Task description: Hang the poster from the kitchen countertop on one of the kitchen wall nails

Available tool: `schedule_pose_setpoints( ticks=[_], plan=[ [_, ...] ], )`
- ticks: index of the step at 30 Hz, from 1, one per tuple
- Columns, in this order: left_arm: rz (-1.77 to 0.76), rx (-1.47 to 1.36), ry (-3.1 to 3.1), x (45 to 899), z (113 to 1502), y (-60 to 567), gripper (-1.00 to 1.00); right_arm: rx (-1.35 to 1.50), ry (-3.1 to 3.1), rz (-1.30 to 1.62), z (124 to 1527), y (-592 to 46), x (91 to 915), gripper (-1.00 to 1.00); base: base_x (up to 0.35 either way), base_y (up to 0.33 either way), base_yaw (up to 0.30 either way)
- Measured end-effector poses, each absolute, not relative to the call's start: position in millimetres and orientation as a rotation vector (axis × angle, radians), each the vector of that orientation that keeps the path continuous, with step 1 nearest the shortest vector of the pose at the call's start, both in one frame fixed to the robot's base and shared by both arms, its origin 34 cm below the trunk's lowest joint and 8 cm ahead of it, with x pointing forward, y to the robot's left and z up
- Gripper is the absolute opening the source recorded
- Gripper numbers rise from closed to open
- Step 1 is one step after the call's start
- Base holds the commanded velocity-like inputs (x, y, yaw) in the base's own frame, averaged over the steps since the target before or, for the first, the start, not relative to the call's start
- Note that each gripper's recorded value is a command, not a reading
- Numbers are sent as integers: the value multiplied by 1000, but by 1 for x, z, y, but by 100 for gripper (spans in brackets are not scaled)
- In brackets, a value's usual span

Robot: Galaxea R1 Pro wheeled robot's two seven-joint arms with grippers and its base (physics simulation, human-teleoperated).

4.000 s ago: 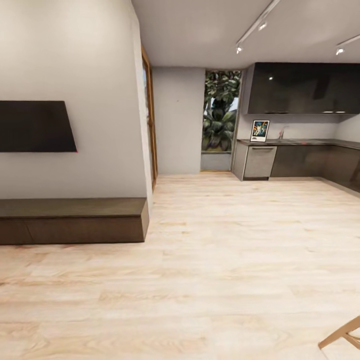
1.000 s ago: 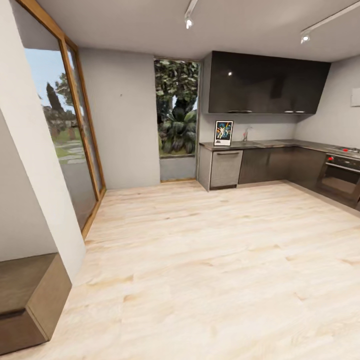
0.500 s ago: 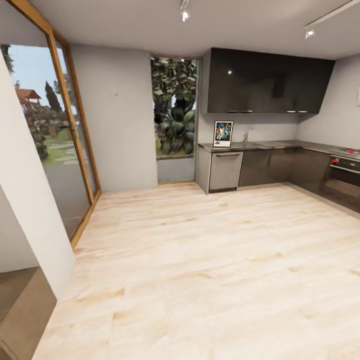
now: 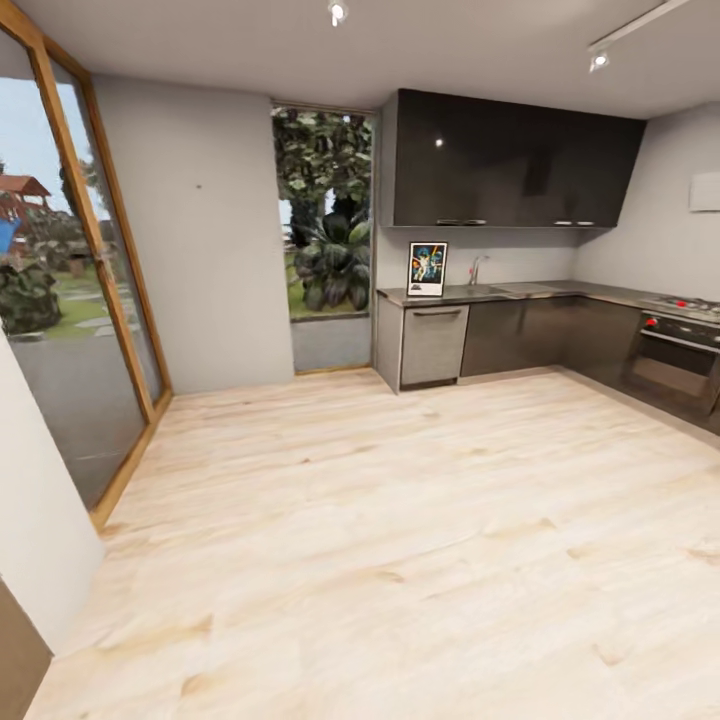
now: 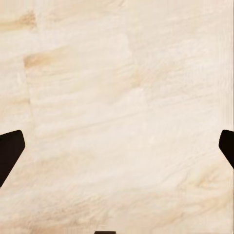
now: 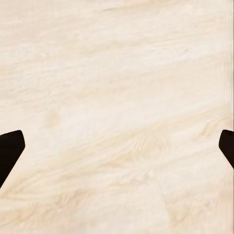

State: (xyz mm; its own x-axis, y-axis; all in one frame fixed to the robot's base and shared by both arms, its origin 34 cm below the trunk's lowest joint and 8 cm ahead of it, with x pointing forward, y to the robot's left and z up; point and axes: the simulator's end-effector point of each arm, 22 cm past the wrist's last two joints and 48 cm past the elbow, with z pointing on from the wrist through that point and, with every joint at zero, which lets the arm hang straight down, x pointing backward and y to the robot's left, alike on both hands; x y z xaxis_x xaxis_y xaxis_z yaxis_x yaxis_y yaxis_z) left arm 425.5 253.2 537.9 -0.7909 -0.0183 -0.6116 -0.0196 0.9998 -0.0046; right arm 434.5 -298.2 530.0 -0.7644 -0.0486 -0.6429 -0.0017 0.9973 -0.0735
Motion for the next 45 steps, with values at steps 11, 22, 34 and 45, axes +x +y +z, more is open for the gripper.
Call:
schedule_pose_setpoints(
  ticks=[11,22,34,45],
  plan=[
    [3,-26,2484,425,538,253,100,-35,2439,-90,530,-299,435,100,329,-146,-93],
    [3,-26,2484,425,538,253,100,-35,2439,-90,530,-299,435,100,314,-175,-2],
    [3,-26,2484,425,538,253,100,-35,2440,-90,530,-299,435,100,292,-207,0],
    [3,-26,2484,425,538,253,100,-36,2440,-90,530,-299,435,100,277,-224,0]
  ],
)
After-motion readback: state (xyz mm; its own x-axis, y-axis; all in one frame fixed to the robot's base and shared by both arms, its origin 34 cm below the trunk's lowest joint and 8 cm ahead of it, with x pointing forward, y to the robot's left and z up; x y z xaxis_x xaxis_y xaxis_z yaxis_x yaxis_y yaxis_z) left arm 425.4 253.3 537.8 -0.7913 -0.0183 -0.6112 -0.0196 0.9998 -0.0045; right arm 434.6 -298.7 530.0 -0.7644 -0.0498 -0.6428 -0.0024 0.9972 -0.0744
